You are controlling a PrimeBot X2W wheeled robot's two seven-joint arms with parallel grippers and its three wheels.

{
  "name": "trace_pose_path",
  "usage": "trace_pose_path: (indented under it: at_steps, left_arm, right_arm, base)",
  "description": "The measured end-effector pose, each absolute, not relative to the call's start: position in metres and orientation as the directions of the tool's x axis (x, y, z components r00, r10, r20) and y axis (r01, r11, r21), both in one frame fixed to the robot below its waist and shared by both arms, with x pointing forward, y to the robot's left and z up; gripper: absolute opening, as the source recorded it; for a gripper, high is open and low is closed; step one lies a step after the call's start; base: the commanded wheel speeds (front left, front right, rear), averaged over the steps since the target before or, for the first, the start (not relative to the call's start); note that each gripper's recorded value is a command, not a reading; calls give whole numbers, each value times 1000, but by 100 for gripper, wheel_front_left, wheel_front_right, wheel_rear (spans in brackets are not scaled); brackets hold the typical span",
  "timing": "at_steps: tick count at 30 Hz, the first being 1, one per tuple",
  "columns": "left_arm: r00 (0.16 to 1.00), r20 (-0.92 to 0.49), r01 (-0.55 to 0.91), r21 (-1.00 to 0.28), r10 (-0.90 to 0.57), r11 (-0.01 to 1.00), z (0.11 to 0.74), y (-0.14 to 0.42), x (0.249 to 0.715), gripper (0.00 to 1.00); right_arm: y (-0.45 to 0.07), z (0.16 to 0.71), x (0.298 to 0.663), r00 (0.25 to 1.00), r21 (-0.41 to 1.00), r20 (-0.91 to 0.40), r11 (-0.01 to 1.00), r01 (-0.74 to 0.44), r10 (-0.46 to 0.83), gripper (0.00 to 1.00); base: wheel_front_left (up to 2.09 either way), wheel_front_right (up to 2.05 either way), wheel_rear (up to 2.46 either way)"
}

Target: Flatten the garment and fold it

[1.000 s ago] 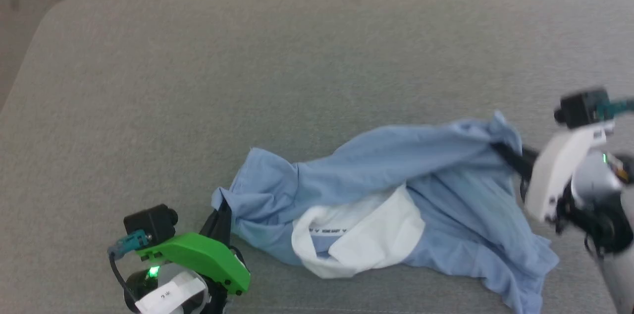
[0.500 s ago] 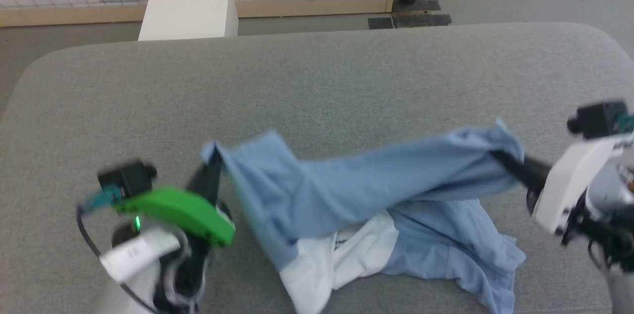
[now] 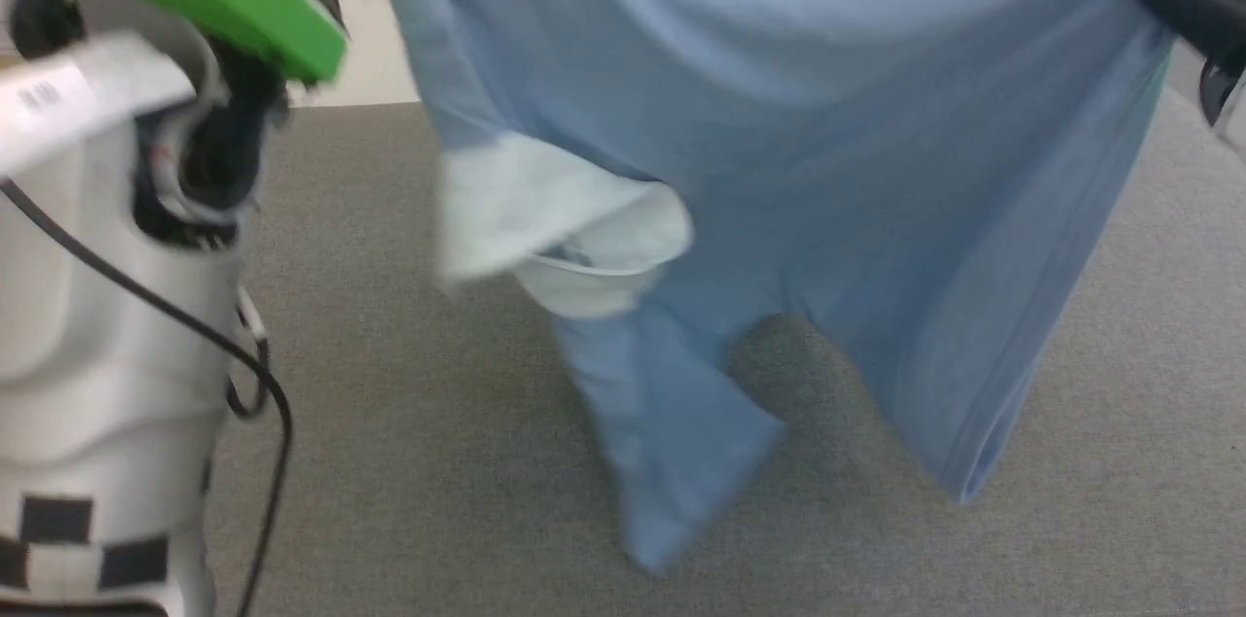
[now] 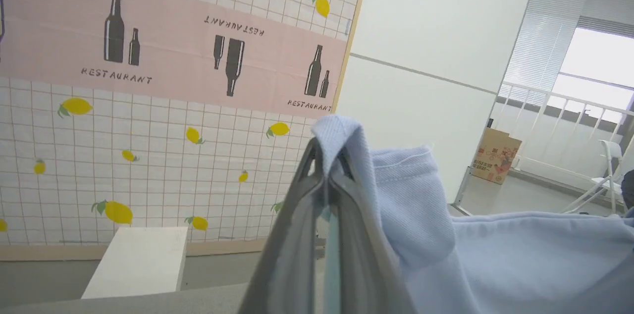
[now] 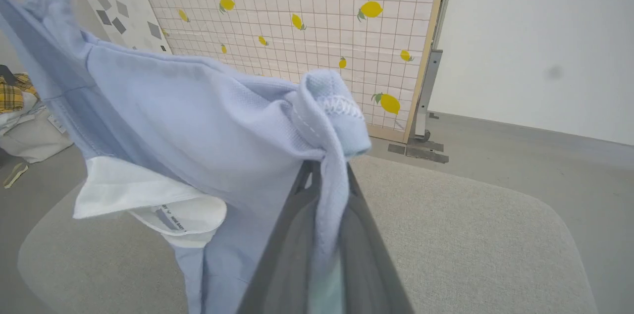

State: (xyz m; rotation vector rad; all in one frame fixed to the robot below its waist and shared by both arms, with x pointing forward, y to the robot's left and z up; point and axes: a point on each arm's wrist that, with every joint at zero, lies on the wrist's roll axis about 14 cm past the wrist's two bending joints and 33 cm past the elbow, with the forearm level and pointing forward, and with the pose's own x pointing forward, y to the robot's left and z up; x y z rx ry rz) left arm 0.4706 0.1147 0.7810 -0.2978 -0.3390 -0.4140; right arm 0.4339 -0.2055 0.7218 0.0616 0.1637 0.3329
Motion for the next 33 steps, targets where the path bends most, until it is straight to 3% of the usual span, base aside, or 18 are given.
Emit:
trace_pose_path:
  at_steps: [5, 14, 24, 33]
  left_arm:
    - [834, 452, 416, -140, -316, 898, 833, 123, 475, 0]
    - [889, 378, 311, -80, -260, 947, 837, 141, 521, 0]
    - [893, 422, 196, -49, -157, 979, 860, 159, 593, 0]
    - [786, 615, 127, -59, -64, 990, 882, 165, 649, 0]
  right_arm:
    - [-210, 751, 437, 943, 72, -99, 947, -312, 318, 0]
    - [-211, 748, 466, 945, 83, -151, 956, -281, 291, 0]
    - [-200, 758, 551, 967, 122, -94, 967, -223, 235, 0]
    - [-196, 779, 638, 987, 145, 91, 978, -148, 136, 0]
  base:
    - [0, 0, 0]
    - [0, 0, 0]
    - [0, 0, 0]
    - [0, 0, 0]
